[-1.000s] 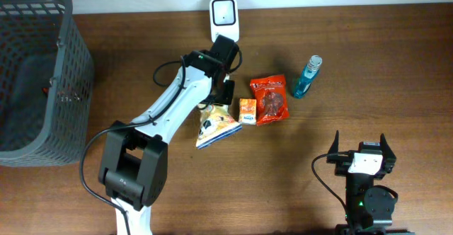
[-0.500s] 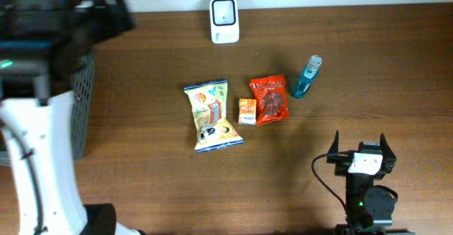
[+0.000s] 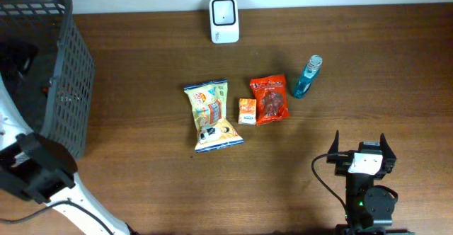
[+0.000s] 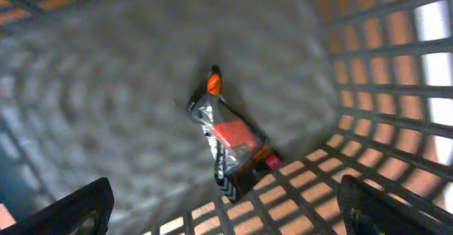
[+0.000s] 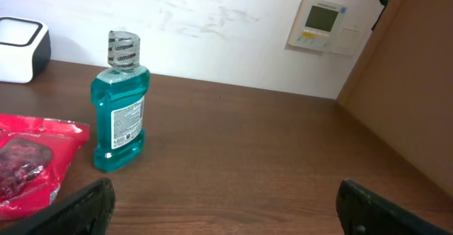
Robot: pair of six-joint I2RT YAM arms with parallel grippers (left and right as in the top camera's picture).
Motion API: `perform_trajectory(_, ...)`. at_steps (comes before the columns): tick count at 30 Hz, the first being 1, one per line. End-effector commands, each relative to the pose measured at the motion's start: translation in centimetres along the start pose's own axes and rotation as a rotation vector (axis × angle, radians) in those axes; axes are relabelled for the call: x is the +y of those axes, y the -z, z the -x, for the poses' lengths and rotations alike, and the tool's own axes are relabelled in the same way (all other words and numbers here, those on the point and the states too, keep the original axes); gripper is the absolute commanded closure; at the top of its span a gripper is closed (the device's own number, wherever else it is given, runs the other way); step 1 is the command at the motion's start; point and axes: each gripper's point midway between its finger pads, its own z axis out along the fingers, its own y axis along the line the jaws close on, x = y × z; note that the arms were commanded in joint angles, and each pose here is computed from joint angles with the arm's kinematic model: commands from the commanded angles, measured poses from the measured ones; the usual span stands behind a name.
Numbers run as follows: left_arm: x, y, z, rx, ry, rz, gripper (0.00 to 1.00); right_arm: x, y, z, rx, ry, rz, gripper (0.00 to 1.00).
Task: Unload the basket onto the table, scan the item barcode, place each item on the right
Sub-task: 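Grasp the dark snack packet in the basket with the left gripper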
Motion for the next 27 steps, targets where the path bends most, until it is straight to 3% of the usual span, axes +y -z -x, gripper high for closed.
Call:
perform_trajectory(1, 0.4, -4.5, -1.0, 0.081, 0.015, 0.043, 0.01, 0.1, 0.0, -0.3, 0.006, -0.003, -0.002, 0.02)
perform_trajectory(7, -1.3, -11.0, -3.4, 0.148, -0.048, 0.064, 0.01, 0.1, 0.0, -0.3, 0.006, -0.003, -0.002, 0.02)
perform_trajectory(11, -1.0, -13.6, -4.5, 0.174, -0.064, 0.101, 0.07, 0.1, 0.0, -0.3, 0.006, -0.003, -0.002, 0.01)
perform_trajectory(13, 0.0, -14.8, -4.9, 0.187, -0.067, 0.147, 0.26, 0.1, 0.0, -0.3, 0.006, -0.003, -0.002, 0.02)
perform_trajectory(15, 1.0, -14.7, -4.3, 0.150, -0.076, 0.207, 0.29, 0.1, 0.0, -0.3, 0.006, -0.003, -0.002, 0.02)
perform_trajectory(17, 2.3, -14.4, -4.0, 0.127, -0.086, 0.275, 0.60, 0.1, 0.0, -0.3, 0.006, -0.003, -0.002, 0.02)
perform_trajectory(23, 2.8, -13.1, -4.3, 0.146, -0.087, 0.295, 1.00, 0.1, 0.0, -0.3, 0.006, -0.003, -0.002, 0.02)
perform_trajectory(27, 1.7, -7.2, -1.8, 0.051, -0.062, 0.219, 1.00, 0.1, 0.0, -0.3, 0.006, -0.003, -0.002, 0.02)
